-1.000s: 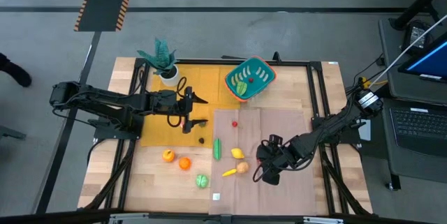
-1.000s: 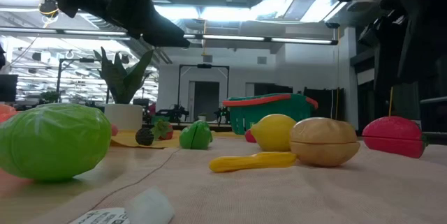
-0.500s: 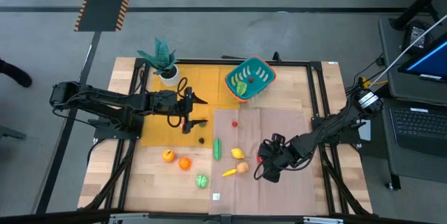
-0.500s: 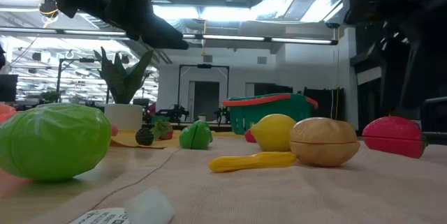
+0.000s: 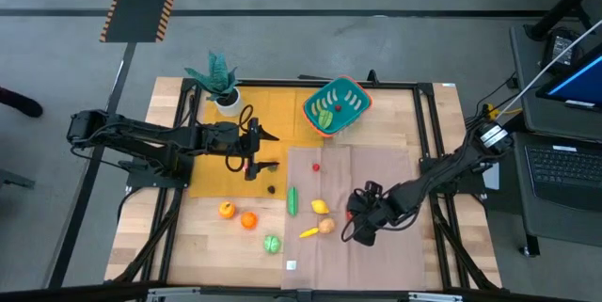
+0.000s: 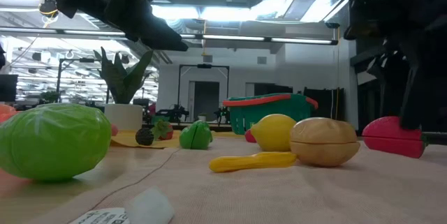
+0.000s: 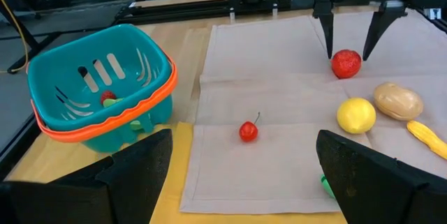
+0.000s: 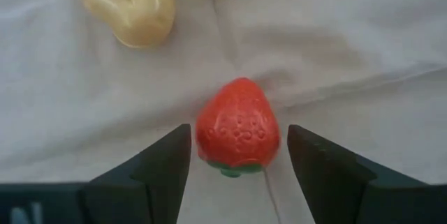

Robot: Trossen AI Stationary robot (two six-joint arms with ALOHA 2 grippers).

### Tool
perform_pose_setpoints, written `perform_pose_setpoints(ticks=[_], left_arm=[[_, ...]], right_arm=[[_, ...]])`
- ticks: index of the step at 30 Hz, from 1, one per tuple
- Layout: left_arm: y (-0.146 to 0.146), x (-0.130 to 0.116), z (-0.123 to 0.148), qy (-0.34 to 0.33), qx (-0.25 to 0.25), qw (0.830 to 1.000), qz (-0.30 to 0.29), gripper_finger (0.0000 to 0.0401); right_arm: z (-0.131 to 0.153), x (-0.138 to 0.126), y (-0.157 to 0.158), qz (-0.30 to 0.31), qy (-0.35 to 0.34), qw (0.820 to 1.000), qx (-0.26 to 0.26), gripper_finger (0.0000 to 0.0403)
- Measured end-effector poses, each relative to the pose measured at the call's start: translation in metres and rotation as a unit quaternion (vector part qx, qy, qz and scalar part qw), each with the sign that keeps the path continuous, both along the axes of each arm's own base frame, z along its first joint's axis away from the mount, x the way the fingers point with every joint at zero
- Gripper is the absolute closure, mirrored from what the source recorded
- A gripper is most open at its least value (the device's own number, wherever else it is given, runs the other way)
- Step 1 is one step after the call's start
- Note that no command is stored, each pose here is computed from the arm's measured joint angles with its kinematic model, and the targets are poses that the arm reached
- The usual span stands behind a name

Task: Pick and placing Produce into tupperware
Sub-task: Put the right strawberry into the basket

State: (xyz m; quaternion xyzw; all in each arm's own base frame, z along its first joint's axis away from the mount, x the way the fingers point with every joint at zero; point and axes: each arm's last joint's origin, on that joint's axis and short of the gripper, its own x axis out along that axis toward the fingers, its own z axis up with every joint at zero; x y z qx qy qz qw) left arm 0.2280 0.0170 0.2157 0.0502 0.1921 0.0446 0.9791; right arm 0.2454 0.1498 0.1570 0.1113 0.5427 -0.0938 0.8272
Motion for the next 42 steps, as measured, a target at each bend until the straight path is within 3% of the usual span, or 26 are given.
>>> perform_pose_setpoints(ticks=[9,26,34,42], left_arm=[[0.0,0.0,0.0,0.001,0.0,1.0,0.0,0.0053],[0.0,0.0,-0.001,0.004,0.0,1.0,0.0,0.0053],[0.0,0.0,-0.001,0.004,0.003,1.0,-0.001,0.0053],[0.0,0.0,-0.001,0.004,0.003,1.0,-0.001,0.0053]], right_arm=[[-0.015,0.005,0.003,0.005,0.013,1.0,-0.004,0.0163],[-0.015,0.012,-0.006,-0.005,0.009,1.0,-0.004,0.0164],[-0.015,0.014,-0.009,-0.009,0.015,1.0,0.006,0.0204],[-0.015,0.014,-0.009,-0.011,0.015,1.0,0.007,0.0197]])
